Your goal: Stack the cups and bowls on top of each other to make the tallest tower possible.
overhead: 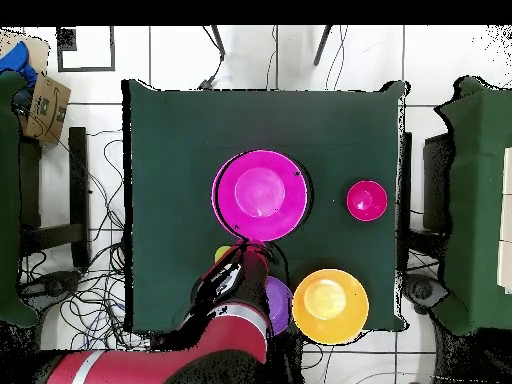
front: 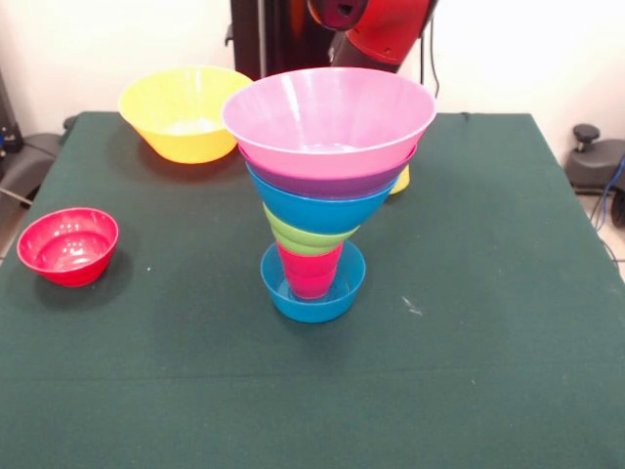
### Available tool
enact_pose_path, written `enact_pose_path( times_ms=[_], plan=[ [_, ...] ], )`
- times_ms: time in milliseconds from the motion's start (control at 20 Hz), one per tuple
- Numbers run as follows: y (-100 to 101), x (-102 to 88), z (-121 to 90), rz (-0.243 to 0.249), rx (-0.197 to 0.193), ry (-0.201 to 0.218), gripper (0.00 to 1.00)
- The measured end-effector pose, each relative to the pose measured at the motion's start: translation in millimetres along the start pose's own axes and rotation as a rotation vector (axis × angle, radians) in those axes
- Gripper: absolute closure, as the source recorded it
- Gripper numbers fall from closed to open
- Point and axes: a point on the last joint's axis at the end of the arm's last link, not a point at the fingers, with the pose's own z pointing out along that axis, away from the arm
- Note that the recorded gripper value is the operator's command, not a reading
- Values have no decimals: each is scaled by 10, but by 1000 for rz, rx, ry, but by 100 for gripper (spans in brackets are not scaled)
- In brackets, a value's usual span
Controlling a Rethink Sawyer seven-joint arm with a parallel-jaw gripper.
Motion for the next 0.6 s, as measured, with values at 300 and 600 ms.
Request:
enact_pose_path(
  times_ms=[300,600],
  plan=[
    [-11,-18,-18,3,1,-5,100],
    [-71,-173,-189,49,4,-29,100]
  ],
)
